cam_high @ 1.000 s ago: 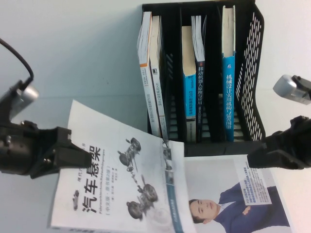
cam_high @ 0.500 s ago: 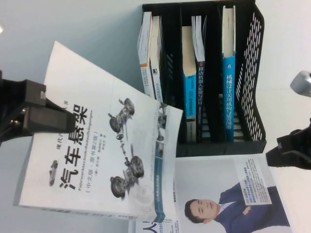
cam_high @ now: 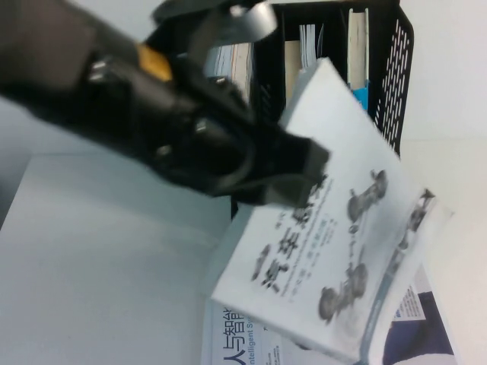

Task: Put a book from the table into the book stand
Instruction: Place the book on the book shelf

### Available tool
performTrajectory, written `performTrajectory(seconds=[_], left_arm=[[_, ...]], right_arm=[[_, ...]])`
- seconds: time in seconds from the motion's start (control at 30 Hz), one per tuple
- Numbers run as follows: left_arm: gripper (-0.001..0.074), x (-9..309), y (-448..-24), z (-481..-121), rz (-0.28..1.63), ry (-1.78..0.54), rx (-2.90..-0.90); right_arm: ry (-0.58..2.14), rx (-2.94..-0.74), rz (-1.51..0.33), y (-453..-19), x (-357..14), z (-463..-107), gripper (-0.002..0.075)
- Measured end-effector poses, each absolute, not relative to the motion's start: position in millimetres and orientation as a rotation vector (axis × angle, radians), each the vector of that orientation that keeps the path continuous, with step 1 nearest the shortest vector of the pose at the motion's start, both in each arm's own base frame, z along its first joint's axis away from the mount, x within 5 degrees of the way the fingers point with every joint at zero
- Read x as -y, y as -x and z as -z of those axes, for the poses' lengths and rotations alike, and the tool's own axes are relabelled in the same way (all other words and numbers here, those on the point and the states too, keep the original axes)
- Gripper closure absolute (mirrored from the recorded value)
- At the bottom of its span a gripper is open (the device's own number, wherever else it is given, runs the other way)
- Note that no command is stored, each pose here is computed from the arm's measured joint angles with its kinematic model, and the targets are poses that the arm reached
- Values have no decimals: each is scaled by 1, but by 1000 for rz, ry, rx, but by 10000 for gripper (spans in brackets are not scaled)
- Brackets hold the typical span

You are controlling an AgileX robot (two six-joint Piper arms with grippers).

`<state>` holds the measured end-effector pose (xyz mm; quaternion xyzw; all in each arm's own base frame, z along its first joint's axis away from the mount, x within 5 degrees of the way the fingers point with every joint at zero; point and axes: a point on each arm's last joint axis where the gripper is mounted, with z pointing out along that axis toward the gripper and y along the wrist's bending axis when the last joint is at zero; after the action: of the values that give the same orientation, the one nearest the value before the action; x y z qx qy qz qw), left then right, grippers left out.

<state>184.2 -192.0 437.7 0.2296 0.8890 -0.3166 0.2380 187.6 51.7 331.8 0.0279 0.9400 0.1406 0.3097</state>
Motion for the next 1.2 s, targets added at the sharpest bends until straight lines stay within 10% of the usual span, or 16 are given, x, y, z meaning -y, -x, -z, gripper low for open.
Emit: performTrajectory(seconds=[0.63, 1.2], left_arm=[[620, 287, -313, -466, 645, -433, -2275], [621, 294, -269, -500, 352, -333, -2082]], right_arm=[[-13, -2552, -128, -156, -31, -339, 729], [-56, -2514, -132, -159, -31, -341, 729]])
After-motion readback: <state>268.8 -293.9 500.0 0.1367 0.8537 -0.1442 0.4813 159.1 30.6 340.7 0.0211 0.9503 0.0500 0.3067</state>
